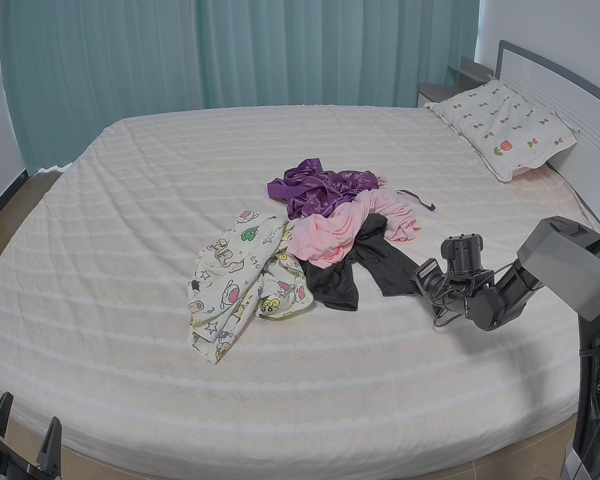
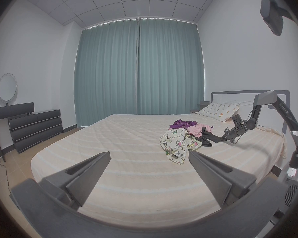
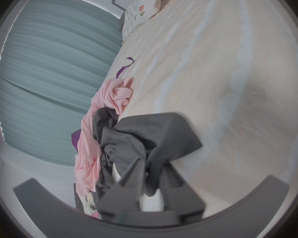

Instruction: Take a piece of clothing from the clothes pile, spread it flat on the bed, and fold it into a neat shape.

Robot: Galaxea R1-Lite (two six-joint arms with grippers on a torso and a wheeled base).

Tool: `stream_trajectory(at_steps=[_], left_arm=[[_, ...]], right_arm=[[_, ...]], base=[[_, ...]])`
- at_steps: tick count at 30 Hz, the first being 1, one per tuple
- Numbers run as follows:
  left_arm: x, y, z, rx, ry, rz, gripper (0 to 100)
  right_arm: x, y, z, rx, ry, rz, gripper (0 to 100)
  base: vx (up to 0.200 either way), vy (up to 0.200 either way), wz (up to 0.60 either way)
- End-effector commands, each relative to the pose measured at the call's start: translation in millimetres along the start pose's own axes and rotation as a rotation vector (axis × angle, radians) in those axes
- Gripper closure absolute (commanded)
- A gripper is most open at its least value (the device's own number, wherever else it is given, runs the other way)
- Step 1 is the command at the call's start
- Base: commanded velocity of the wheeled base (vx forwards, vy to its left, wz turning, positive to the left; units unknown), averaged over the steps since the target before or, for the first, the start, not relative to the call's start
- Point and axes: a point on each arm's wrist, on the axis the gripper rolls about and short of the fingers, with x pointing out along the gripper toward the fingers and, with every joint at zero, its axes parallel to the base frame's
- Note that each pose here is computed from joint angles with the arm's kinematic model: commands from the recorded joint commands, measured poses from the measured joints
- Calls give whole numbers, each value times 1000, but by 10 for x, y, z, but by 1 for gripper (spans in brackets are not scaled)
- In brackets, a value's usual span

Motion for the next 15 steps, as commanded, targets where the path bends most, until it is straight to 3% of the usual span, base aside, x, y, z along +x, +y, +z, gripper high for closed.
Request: stream_trajectory(at_steps=[1,5,12,15], left_arm=[[3,0,-52,0,4,1,0],[3,0,-52,0,4,1,0],[3,0,-52,0,4,1,0],[3,0,-52,0,4,1,0]], right_arm=[[-224,57,27,-11,6,11,100],[-372,75,55,-11,15,15,100],[-911,-108,-68,-8,169,9,100],[-1057,-222,-133,-9,182,22,100]], base=[[0,0,0],[0,0,0],[0,0,0],[0,0,0]])
